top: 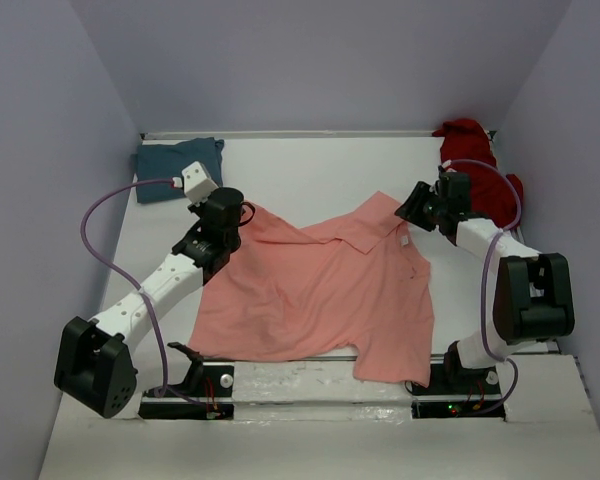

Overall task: Fold and stack the t-shirts
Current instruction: Flatten the tshirt out

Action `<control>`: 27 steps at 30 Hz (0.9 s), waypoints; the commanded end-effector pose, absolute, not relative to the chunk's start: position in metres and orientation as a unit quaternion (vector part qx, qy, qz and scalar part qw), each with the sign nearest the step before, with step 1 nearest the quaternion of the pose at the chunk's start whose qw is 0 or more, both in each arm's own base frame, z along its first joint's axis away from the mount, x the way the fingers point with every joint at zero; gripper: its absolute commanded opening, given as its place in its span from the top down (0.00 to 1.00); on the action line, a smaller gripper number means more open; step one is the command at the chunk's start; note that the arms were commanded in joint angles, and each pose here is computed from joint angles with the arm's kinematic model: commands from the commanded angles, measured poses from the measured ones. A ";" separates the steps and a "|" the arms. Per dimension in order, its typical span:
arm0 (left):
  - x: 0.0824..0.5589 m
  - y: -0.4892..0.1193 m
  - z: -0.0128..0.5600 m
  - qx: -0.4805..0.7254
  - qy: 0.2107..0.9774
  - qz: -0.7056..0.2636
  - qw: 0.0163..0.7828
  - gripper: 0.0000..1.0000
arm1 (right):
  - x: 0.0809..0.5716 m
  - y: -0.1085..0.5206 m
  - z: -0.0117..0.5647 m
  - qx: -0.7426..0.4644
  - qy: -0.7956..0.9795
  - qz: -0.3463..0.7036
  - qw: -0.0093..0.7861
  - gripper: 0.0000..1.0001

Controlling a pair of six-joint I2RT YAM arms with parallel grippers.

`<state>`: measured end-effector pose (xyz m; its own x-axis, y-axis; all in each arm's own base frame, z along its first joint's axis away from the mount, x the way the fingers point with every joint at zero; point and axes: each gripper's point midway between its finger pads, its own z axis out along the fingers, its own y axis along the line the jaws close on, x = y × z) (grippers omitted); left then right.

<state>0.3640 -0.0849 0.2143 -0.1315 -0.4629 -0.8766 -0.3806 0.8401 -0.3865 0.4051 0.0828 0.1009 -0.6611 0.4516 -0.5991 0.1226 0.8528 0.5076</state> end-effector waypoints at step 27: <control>0.371 -0.081 0.241 -0.299 0.722 -0.034 0.623 1.00 | 0.448 0.059 0.106 0.148 0.883 0.143 0.421 0.59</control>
